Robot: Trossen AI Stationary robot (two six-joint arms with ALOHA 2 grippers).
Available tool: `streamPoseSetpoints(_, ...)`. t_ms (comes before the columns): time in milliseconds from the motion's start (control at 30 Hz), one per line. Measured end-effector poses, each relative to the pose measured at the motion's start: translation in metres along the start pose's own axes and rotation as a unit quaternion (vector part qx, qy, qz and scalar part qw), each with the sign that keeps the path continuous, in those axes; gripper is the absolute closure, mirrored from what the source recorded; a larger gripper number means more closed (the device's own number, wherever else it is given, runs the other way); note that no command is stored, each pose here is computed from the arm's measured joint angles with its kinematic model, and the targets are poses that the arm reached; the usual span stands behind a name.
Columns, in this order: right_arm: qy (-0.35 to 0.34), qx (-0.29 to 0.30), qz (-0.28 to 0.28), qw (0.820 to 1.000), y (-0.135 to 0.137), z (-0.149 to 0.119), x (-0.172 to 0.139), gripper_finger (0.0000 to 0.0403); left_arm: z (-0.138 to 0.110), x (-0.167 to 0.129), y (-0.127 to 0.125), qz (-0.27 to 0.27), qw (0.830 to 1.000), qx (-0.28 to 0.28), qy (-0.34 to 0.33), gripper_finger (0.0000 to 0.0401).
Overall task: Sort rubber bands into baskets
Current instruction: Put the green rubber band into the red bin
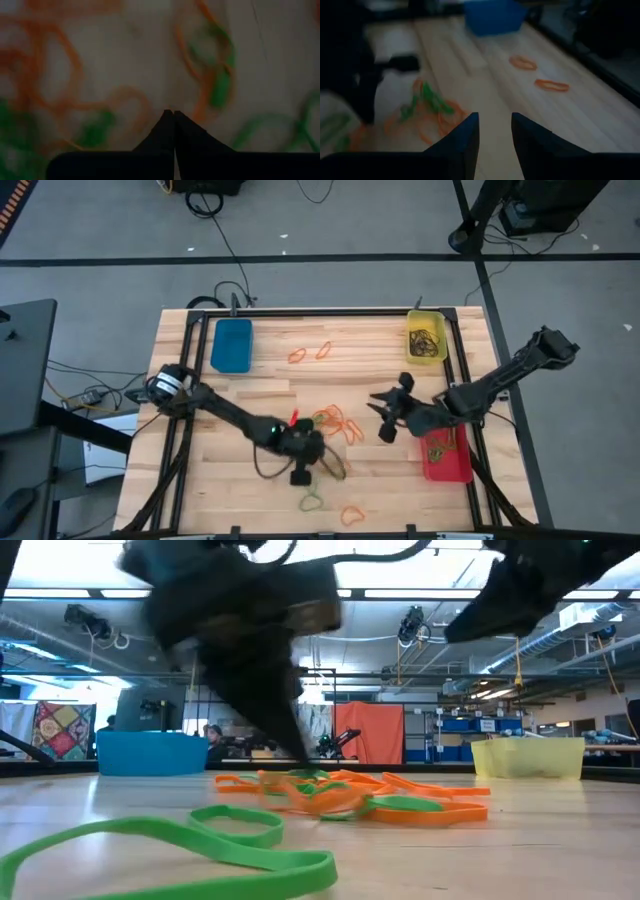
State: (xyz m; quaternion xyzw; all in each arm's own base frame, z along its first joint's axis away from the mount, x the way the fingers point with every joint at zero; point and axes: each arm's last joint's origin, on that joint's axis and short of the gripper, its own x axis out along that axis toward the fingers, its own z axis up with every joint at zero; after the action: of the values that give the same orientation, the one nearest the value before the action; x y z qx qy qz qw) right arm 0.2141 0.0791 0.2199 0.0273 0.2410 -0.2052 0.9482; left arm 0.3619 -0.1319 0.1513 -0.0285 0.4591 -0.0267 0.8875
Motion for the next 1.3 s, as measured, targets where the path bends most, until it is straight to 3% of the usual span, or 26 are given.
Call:
streamPoseSetpoints(100, 0.037, -0.022, 0.035, 0.998, -0.008, 0.002, 0.015, 0.0277, 0.019, -0.005, 0.012, -0.034, 0.997, -0.028, -0.058, 0.0400)
streamPoseSetpoints(300, 0.005, 0.012, 0.124, 0.992, -0.014, 0.019, 0.032, 0.0277, 0.038, -0.030, 0.021, -0.074, 0.989, -0.070, -0.112, 0.0400)
streamPoseSetpoints(433, 0.018, 0.062, 0.204, 0.977, -0.019, 0.030, 0.028, 0.0277, 0.059, -0.077, 0.023, -0.116, 0.965, -0.140, -0.188, 0.0400)
streamPoseSetpoints(533, 0.038, 0.111, 0.253, 0.960, -0.021, 0.036, 0.023, 0.0277, 0.073, -0.121, 0.022, -0.149, 0.939, -0.151, -0.270, 0.0401)
streamPoseSetpoints(667, -0.002, 0.184, 0.284, 0.941, -0.023, 0.053, 0.018, 0.0277, 0.078, -0.164, 0.030, -0.124, 0.922, -0.147, -0.335, 0.0400)
streamPoseSetpoints(867, -0.108, 0.288, 0.347, 0.886, -0.019, 0.080, 0.016, 0.0276, 0.081, -0.183, 0.035, -0.128, 0.912, -0.134, -0.367, 0.0397)
streamPoseSetpoints(1033, -0.092, 0.349, 0.369, 0.856, -0.013, 0.079, 0.022, 0.0264, 0.082, -0.185, 0.036, -0.147, 0.907, -0.149, -0.366, 0.0396)
streamPoseSetpoints(1133, -0.079, 0.358, 0.366, 0.856, -0.003, 0.074, 0.025, 0.0259, 0.082, -0.185, 0.035, -0.162, 0.907, -0.143, -0.362, 0.0395)
streamPoseSetpoints(1300, -0.060, 0.343, 0.333, 0.876, 0.010, 0.061, 0.033, 0.0258, 0.076, -0.179, 0.035, -0.171, 0.922, -0.142, -0.318, 0.0395)
